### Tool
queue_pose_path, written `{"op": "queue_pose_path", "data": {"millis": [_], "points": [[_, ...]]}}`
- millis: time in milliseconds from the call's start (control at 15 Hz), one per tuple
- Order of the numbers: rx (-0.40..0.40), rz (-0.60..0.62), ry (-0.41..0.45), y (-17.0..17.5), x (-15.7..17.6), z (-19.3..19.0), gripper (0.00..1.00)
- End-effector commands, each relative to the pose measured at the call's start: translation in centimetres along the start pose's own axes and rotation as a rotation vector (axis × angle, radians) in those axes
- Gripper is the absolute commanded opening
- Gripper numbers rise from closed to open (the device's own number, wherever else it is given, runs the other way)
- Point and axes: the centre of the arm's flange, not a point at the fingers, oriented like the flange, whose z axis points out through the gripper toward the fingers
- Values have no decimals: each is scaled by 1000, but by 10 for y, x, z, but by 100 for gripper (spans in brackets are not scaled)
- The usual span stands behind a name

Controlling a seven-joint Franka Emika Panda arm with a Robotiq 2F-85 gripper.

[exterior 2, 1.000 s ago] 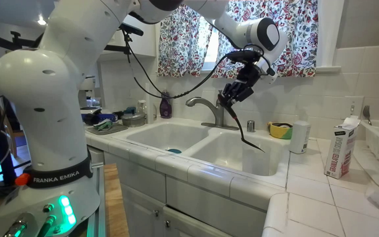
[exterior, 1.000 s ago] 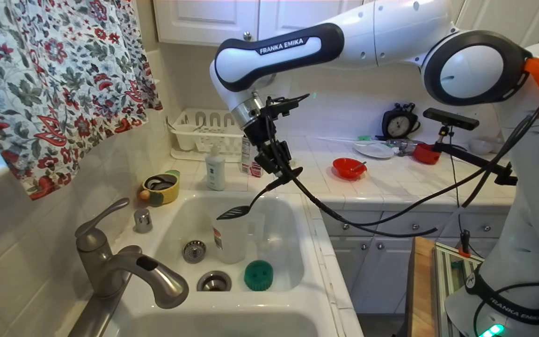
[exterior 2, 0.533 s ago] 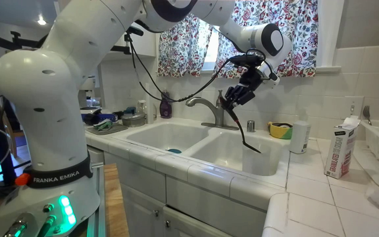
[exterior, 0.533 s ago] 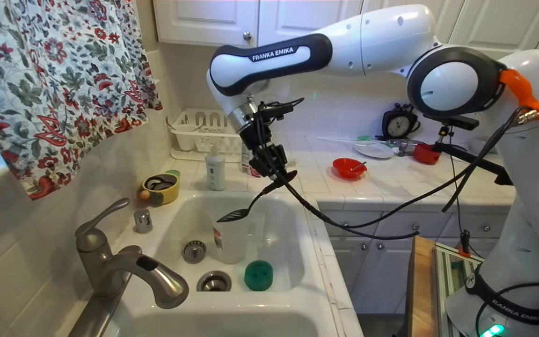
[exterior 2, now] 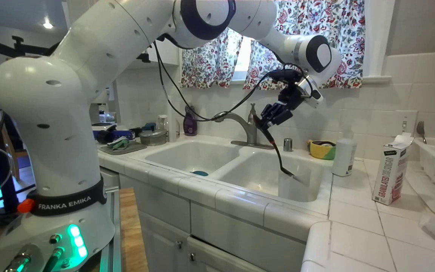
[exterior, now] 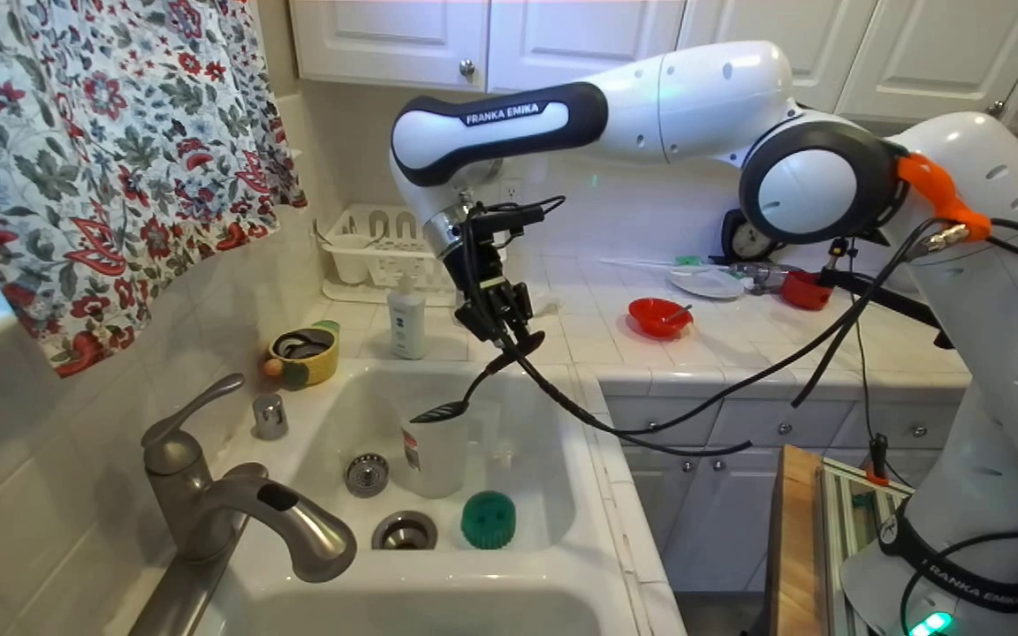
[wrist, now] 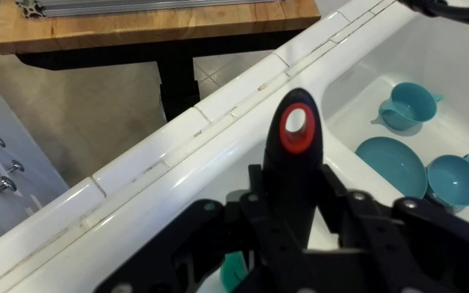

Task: Use the black spatula to stir the contents in the jug.

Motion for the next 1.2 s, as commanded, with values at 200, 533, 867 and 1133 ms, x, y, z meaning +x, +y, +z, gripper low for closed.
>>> {"op": "queue_pose_path", "data": {"millis": [200,533,867,1133], "points": [[80,42,-18,-1,26,-16,10],[100,57,4,1,37,-8,10],[101,48,33,5,46,-3,10],[102,60,50,9,55,1,10]]}}
